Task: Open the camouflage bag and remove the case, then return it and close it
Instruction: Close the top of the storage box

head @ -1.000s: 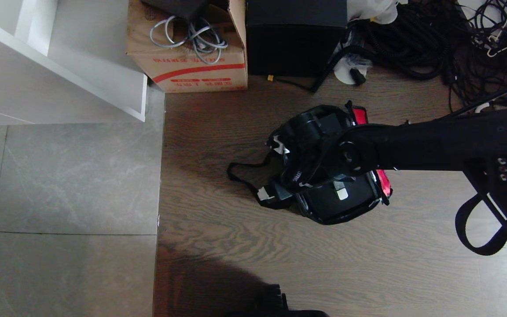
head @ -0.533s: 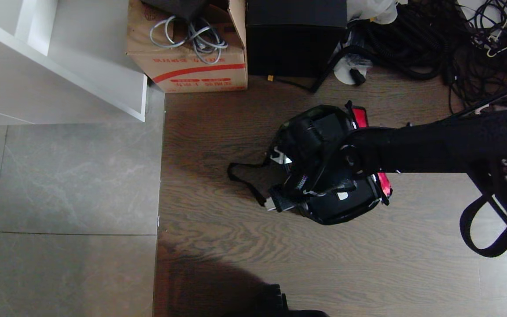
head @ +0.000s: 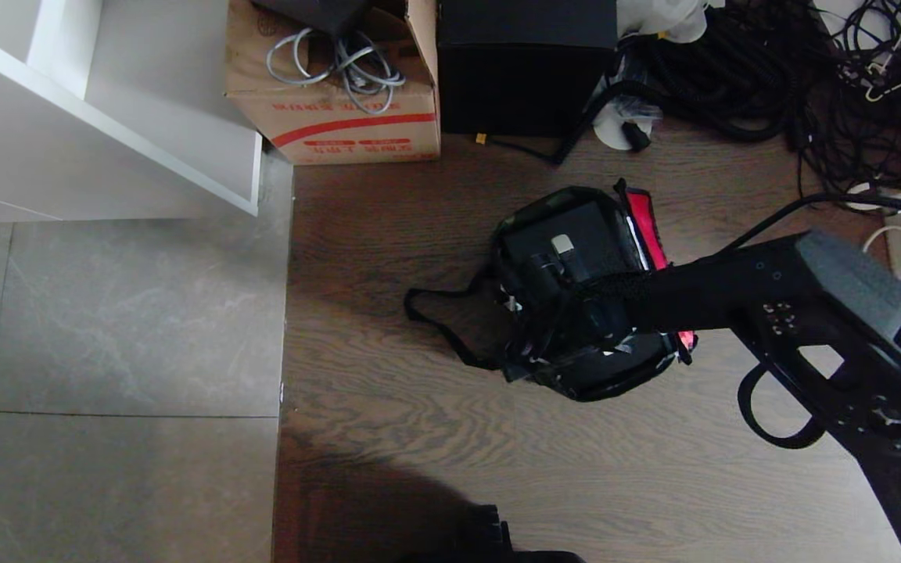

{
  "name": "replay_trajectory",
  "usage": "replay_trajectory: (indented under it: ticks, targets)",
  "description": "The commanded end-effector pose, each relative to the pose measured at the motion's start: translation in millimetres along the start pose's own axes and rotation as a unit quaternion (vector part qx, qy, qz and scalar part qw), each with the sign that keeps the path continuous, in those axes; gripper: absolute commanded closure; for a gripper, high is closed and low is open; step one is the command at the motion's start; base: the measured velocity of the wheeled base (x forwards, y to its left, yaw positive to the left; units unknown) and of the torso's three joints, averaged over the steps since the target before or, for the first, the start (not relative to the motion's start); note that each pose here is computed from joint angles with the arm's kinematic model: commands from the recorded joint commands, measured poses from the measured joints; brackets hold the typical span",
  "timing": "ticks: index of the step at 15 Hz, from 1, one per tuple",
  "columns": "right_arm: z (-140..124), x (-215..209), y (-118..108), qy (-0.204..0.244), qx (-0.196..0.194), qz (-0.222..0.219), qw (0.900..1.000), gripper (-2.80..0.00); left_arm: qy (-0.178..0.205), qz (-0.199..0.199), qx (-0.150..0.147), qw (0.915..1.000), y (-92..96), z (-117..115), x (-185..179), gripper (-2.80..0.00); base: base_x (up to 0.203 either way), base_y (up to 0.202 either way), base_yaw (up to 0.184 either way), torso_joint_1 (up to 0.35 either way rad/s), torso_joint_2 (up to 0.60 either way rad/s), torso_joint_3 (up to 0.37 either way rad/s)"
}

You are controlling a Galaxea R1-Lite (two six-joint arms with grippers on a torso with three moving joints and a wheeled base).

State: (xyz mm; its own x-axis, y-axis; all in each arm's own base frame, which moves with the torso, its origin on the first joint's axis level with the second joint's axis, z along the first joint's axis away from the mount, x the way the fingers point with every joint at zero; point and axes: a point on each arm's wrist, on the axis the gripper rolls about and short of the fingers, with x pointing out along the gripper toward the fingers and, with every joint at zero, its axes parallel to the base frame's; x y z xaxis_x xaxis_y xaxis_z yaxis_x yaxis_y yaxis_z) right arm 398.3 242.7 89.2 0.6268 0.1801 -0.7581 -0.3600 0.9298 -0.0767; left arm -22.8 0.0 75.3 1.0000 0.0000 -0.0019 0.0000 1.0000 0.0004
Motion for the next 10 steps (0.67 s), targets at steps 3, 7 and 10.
replay_trajectory:
  ticks: [3, 7, 10]
  targets:
    - [-9.2, 4.3, -24.8, 0.018, -0.012, -0.031, 0.999, 0.00, 0.000, 0.000, 0.000, 1.0000, 0.0, 0.0, 0.0, 0.00, 0.000, 0.000, 0.000, 0.000, 0.00, 0.000]
    - [-7.5, -13.5, -54.9, -0.032, -0.032, -0.062, 0.997, 0.00, 0.001, 0.000, 0.000, 1.0000, 0.0, -0.1, 0.0, 0.00, 0.000, 0.000, 0.000, 0.000, 0.00, 0.000]
    - [-9.6, -17.7, -105.6, -0.034, -0.073, -0.125, 0.989, 0.00, 0.000, 0.000, 0.001, 1.0000, 0.0, -0.1, 0.0, 0.00, 0.000, 0.000, 0.000, 0.000, 0.00, 0.000]
